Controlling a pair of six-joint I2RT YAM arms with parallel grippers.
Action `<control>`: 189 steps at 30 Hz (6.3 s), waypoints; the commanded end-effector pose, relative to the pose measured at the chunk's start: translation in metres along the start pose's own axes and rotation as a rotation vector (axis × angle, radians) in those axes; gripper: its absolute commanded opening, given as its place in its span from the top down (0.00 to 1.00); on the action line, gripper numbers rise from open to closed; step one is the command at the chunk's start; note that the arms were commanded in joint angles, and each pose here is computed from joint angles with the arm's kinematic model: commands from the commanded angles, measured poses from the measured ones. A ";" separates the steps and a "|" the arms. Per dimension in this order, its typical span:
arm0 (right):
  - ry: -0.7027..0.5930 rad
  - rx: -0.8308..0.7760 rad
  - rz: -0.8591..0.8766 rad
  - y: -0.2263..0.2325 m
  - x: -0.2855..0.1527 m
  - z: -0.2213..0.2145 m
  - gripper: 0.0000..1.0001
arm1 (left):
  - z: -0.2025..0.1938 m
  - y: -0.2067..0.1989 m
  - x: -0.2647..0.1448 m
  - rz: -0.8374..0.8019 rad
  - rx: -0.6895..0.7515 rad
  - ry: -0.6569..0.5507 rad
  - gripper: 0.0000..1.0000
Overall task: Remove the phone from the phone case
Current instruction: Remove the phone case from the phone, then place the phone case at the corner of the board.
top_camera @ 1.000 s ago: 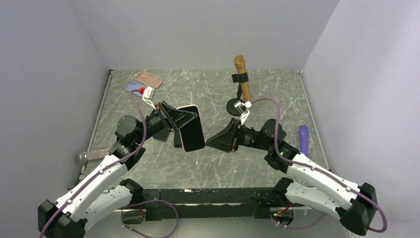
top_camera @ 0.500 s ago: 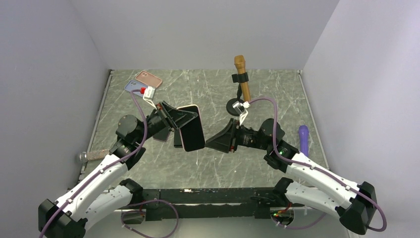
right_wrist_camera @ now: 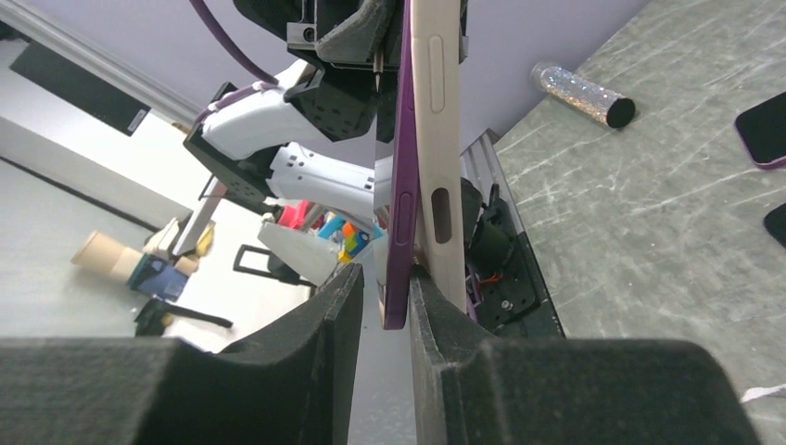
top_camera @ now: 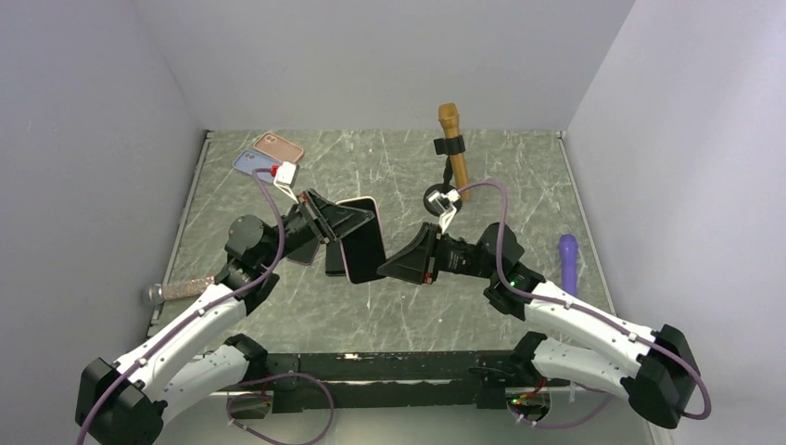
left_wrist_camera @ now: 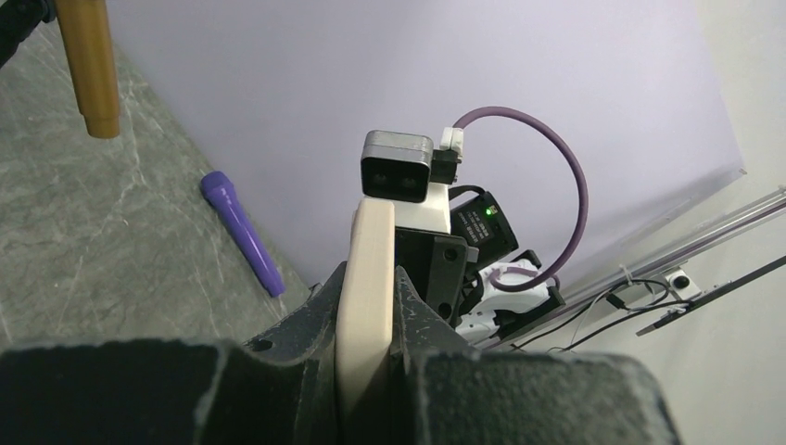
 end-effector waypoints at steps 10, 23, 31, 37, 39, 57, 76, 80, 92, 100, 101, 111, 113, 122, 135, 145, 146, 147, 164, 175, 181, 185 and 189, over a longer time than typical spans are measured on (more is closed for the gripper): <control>-0.117 0.107 0.133 0.000 0.016 0.006 0.74 | -0.028 -0.006 -0.005 -0.121 -0.092 0.037 1.00; -0.106 0.162 0.217 0.002 0.023 -0.002 1.00 | -0.032 -0.009 -0.005 -0.087 -0.052 0.075 0.99; -0.116 0.113 0.209 0.014 0.016 0.008 1.00 | -0.031 -0.013 -0.013 -0.048 0.019 0.078 0.48; -0.126 0.084 0.191 0.019 0.011 0.013 1.00 | -0.022 -0.021 -0.025 0.041 0.181 0.049 0.08; -0.129 0.081 0.185 0.020 0.010 0.014 1.00 | -0.014 -0.026 -0.033 0.106 0.256 0.014 0.01; -0.145 0.016 0.194 0.028 0.002 0.021 1.00 | -0.044 -0.018 -0.098 0.299 0.491 0.260 0.15; -0.168 0.027 0.220 0.033 -0.001 0.023 1.00 | -0.087 0.018 -0.084 0.171 0.248 0.389 0.47; -0.167 0.034 0.226 0.032 0.000 0.023 1.00 | -0.087 0.020 -0.079 0.181 0.247 0.399 0.52; -0.170 0.046 0.245 0.033 0.000 0.021 1.00 | -0.088 0.028 -0.069 0.186 0.241 0.418 0.64; -0.175 0.033 0.237 0.036 -0.003 0.023 1.00 | -0.088 0.029 -0.080 0.215 0.283 0.422 0.49; -0.174 0.031 0.232 0.036 -0.004 0.023 1.00 | -0.087 0.029 -0.081 0.221 0.288 0.417 0.48; -0.174 0.037 0.252 0.038 -0.004 0.023 1.00 | -0.088 0.029 -0.082 0.217 0.283 0.414 0.49; -0.173 0.037 0.250 0.037 -0.004 0.023 1.00 | -0.088 0.029 -0.080 0.205 0.275 0.416 0.50; -0.160 0.055 0.246 0.031 -0.001 0.017 1.00 | -0.084 0.020 -0.058 0.135 0.246 0.412 0.52; -0.144 0.056 0.193 0.020 0.000 0.009 1.00 | -0.074 0.040 -0.040 0.248 0.196 0.360 1.00; -0.144 0.056 0.167 0.018 0.003 0.012 1.00 | -0.027 0.092 -0.096 0.789 0.173 -0.027 1.00; -0.140 0.062 0.165 0.017 0.003 0.011 1.00 | -0.022 0.097 -0.106 0.848 0.159 -0.084 1.00; -0.141 0.065 0.161 0.016 0.003 0.011 1.00 | -0.018 0.102 -0.116 0.907 0.131 -0.143 1.00; -0.141 0.027 0.006 0.006 -0.009 0.011 1.00 | 0.092 0.141 -0.179 1.272 0.155 -0.438 1.00; -0.140 0.011 -0.028 0.010 -0.014 0.015 1.00 | 0.201 0.230 -0.213 1.213 -0.371 -0.708 1.00; -0.143 -0.003 -0.050 0.012 -0.016 0.020 1.00 | 0.245 0.291 -0.237 1.264 -0.520 -0.691 1.00; -0.146 -0.011 -0.063 0.014 -0.017 0.024 1.00 | 0.272 0.319 -0.243 1.264 -0.499 -0.696 1.00; -0.141 -0.010 -0.083 0.011 -0.017 0.024 1.00 | 0.288 0.339 -0.236 1.201 -0.507 -0.663 1.00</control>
Point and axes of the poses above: each gripper's point midway between its finger pads, its own x axis out along the fingers, its own y axis along the line the jaws close on, z = x × y, the point moved 3 cm from there along -x, back along the fingers, and after that the axes turned 13 degrees about -x, right-handed, at the moved point
